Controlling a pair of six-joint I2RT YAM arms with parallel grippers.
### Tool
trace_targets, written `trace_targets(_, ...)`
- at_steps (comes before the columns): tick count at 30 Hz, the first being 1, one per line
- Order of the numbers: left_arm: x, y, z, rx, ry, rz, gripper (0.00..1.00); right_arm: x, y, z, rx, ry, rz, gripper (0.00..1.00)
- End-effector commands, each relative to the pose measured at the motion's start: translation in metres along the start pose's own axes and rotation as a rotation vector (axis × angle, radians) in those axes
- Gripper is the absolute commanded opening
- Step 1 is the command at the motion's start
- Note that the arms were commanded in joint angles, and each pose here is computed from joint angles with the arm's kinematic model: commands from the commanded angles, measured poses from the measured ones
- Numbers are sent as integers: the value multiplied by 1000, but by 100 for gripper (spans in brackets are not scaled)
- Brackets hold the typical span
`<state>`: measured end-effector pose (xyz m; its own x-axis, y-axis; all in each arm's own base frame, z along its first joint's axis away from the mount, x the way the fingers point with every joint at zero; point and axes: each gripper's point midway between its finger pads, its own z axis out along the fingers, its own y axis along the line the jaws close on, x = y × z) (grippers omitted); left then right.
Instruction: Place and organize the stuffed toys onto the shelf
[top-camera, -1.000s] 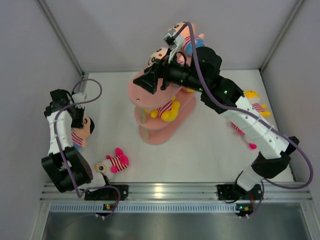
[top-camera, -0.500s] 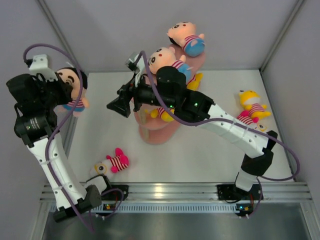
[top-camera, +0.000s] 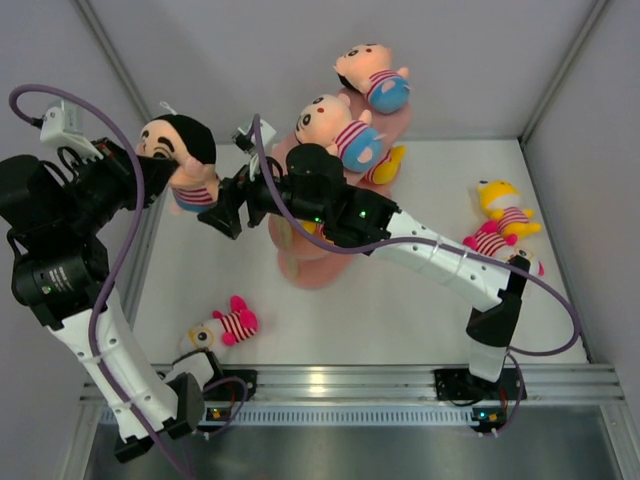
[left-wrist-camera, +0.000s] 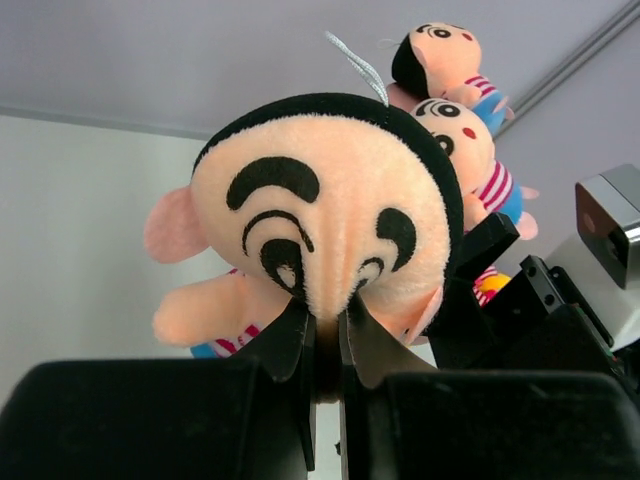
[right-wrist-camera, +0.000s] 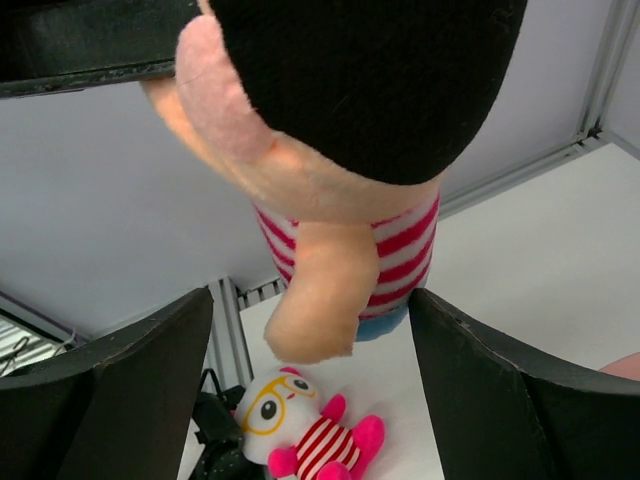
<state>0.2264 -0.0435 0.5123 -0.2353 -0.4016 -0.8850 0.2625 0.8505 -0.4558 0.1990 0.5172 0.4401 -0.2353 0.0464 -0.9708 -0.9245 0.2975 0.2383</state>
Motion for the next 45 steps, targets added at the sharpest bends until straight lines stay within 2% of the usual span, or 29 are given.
trace_targets(1,-5,-29,-13,82,-15,-16,0,-35,-1,1,6,-121,18,80)
trace_targets(4,-5,-37,-16,112,-11,-24,0,-30,-6,9,11,-120,42,78)
trace_targets(6,-3,-42,-18,133,-1,-29,0,-29,-8,13,22,-124,53,70)
trace_targets(10,1,-47,-22,154,4,-10,0,-41,-12,10,26,-151,67,28)
trace_targets(11,2,-45,-21,151,2,15,0,-47,-12,4,24,-156,68,9)
trace_targets(12,3,-43,-20,144,1,28,0,-47,-9,0,4,-145,68,2)
trace_targets(13,4,-41,-20,139,0,45,9,-50,-10,-5,2,-139,66,0)
trace_targets(15,8,-30,-17,120,6,98,53,-50,-3,-24,-29,-92,52,0)
trace_targets(17,12,-23,-14,118,15,159,78,-58,2,-47,-58,-61,19,0)
trace_targets(18,14,-22,-14,119,16,180,93,-46,6,-58,-82,9,23,0)
trace_targets(19,13,-19,-14,109,12,202,98,-49,6,-72,-86,27,17,0)
trace_targets(22,5,-11,-14,59,-18,294,99,-30,4,-101,-81,134,14,0)
trace_targets(24,2,-16,-16,90,-20,358,98,-15,-1,-112,-68,190,24,0)
trace_targets(29,45,-55,-33,426,55,593,99,-10,-3,-141,-41,234,-1,0)
trace_targets(32,54,-48,-34,414,52,675,99,-6,-7,-147,-16,254,-5,0)
trace_targets(35,56,-41,-33,388,51,710,99,-8,-4,-143,-38,247,8,0)
trace_targets(40,73,-61,-44,518,47,696,99,0,4,-126,-106,259,33,0)
trace_targets(45,75,-68,-48,561,41,704,99,3,12,-117,-168,270,38,0)
